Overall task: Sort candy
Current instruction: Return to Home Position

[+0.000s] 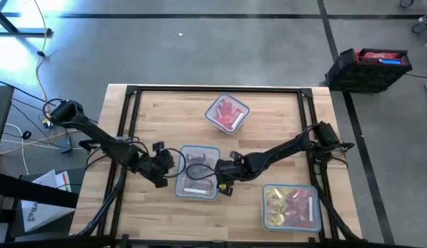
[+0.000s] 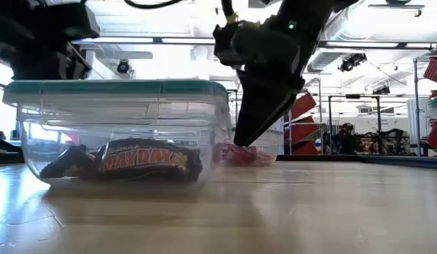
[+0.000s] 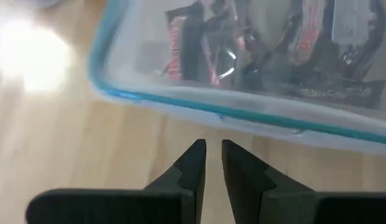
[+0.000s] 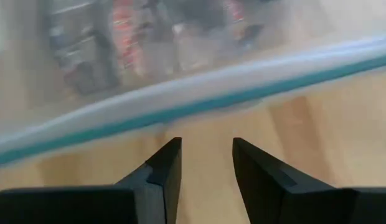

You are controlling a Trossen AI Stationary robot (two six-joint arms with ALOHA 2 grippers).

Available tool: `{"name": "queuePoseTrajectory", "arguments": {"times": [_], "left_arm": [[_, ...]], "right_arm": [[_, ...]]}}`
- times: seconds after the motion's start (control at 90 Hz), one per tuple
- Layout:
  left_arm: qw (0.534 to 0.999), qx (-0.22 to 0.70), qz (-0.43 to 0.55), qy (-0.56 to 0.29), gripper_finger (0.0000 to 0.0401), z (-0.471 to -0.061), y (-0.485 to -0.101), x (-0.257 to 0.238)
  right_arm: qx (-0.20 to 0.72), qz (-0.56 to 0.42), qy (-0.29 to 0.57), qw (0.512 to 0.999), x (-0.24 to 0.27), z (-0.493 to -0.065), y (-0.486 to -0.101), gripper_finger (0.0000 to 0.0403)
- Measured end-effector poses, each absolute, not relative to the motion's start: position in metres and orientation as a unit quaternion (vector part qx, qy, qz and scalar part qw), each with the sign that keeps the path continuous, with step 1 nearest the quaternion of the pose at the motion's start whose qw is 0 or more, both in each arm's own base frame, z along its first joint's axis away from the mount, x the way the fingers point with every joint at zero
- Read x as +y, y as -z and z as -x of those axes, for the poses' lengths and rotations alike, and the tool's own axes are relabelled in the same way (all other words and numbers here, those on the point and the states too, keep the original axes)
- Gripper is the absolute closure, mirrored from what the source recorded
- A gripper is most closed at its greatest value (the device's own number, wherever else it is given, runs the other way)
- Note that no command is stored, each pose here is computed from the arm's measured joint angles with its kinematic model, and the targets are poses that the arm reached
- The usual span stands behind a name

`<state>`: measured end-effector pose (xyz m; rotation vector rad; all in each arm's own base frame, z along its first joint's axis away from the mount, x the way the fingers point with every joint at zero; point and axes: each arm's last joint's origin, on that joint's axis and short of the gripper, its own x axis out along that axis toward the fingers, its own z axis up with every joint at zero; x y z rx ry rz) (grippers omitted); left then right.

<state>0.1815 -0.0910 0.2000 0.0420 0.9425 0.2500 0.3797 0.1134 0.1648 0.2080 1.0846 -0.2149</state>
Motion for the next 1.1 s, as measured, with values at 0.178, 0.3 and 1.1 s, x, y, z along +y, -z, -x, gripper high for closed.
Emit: {"name": "queuePoseTrajectory", "arguments": {"times": [0.178,0.3,1.1], "left_arm": [[0.911,0.393,-0.009,-0.122,0.0362,-0.183,-0.226,-0.094],[0.941,0.334,-0.019,-0.056,0.0362,-0.199,-0.222,-0.106],[0.833,0.509,0.011,-0.217,0.0362,-0.197,-0.177,-0.056]], "right_arm": [[0.480,-0.096,0.085,0.868,0.115,-0.387,-0.169,0.0289],[0.428,-0.073,0.078,0.897,0.116,-0.396,-0.175,0.0289],[0.315,-0.050,0.025,0.947,0.143,-0.381,-0.235,0.0289]]}}
